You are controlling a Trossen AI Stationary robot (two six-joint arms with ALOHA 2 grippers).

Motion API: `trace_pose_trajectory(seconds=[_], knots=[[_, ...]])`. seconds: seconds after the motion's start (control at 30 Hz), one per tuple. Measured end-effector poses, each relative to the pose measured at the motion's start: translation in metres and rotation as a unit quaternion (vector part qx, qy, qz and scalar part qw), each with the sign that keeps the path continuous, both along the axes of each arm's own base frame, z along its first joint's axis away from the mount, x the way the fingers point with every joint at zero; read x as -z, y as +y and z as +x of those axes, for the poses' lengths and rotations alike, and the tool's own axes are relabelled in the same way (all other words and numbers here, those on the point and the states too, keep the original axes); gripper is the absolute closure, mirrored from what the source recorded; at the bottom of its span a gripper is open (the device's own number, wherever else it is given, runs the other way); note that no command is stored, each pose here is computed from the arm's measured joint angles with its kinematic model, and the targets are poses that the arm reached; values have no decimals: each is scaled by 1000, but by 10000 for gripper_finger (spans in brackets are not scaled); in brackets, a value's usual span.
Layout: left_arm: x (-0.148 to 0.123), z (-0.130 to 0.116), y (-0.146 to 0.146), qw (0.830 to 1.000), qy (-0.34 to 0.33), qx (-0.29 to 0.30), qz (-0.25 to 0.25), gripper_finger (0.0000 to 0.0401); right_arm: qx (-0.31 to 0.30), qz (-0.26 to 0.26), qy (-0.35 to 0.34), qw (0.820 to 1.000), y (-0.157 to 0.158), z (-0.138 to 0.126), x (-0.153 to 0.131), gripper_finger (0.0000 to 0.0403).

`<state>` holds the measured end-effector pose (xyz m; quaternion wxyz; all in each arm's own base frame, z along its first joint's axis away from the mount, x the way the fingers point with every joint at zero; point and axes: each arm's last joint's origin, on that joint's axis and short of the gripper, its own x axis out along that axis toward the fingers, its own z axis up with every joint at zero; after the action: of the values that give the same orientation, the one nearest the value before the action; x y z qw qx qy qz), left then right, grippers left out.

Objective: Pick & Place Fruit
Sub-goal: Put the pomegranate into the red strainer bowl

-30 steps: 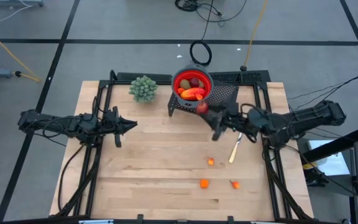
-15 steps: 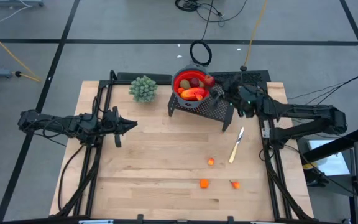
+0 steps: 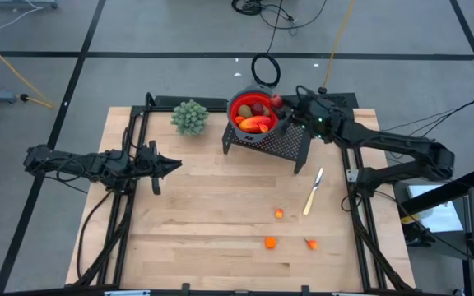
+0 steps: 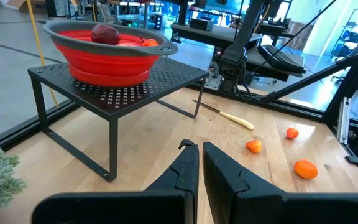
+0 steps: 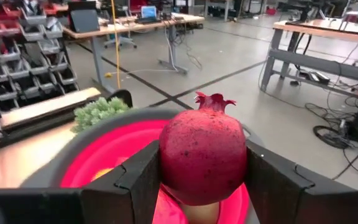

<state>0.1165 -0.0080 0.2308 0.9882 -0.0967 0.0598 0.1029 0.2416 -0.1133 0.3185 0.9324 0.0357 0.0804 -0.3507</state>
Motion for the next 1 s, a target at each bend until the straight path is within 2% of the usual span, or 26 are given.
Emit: trace_pose_trajectory(seconds=[0.3, 0.57, 0.77, 1.0], knots=[[0, 0, 0, 1000, 0, 0, 0, 380, -26, 33, 26, 999, -9, 12, 18, 206], [0, 0, 0, 1000, 0, 0, 0, 380, -23, 48, 23, 998, -10, 14, 21, 206], [0, 0, 0, 1000, 0, -1, 0, 380, -29, 101, 46, 993, -15, 20, -8, 206], [0, 0, 0, 1000, 0, -4, 0, 380, -13, 148, 130, 980, -29, 36, -23, 206]])
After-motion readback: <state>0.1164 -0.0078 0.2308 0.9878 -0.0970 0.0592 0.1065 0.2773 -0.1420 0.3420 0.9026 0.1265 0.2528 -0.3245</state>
